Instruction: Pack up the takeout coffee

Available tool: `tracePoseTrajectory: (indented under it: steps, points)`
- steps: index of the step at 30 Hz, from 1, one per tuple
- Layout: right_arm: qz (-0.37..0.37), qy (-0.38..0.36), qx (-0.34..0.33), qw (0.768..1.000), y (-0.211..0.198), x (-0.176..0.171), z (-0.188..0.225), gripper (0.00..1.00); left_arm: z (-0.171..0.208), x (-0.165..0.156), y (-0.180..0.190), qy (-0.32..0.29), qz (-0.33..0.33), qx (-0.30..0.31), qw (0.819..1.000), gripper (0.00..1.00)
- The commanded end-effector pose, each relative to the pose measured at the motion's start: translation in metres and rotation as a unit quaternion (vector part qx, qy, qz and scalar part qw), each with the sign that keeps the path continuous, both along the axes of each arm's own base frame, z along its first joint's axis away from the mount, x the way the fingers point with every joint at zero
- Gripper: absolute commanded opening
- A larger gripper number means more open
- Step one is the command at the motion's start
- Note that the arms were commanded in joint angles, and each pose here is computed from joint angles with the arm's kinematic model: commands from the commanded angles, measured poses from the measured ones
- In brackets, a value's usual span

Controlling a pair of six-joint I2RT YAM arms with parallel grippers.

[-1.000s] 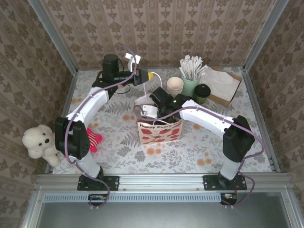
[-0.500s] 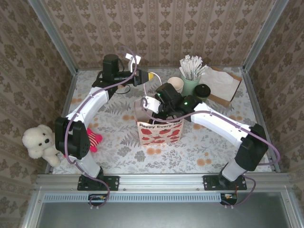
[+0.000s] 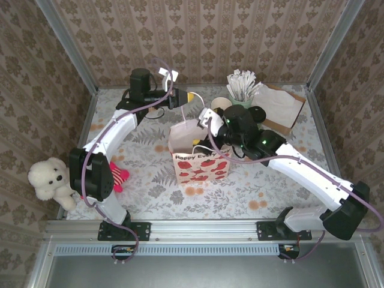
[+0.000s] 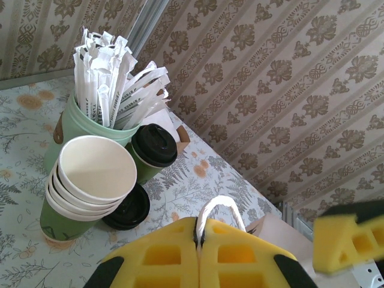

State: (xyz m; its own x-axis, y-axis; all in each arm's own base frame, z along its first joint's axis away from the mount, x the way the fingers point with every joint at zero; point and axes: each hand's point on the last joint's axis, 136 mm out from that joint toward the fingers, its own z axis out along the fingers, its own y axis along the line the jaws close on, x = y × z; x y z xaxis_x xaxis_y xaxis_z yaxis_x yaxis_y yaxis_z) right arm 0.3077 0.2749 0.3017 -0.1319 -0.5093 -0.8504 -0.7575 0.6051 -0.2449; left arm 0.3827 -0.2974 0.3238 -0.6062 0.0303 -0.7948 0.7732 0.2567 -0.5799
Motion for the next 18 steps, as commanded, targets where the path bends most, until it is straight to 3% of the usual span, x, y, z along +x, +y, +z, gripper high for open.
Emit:
tracePoseTrajectory:
  steps: [1, 6, 11, 18]
  points:
    - [-0.072, 0.029, 0.051, 0.996, -0.023, 0.013, 0.008, 1.00, 0.010, 0.004, 0.001, -0.018, -0.005, -0.002, 1.000, 0.00]
    - [-0.090, 0.028, 0.050, 0.994, -0.040, 0.020, 0.006, 0.99, 0.013, 0.003, 0.001, -0.021, -0.006, -0.001, 1.000, 0.00]
    - [-0.007, 0.033, 0.060, 0.998, -0.034, 0.000, 0.011, 1.00, 0.013, 0.003, 0.001, -0.022, -0.007, 0.000, 1.000, 0.00]
    - [-0.004, 0.051, 0.007, 0.999, -0.052, 0.007, -0.010, 1.00, 0.018, -0.004, 0.001, -0.031, -0.023, 0.000, 0.999, 0.00]
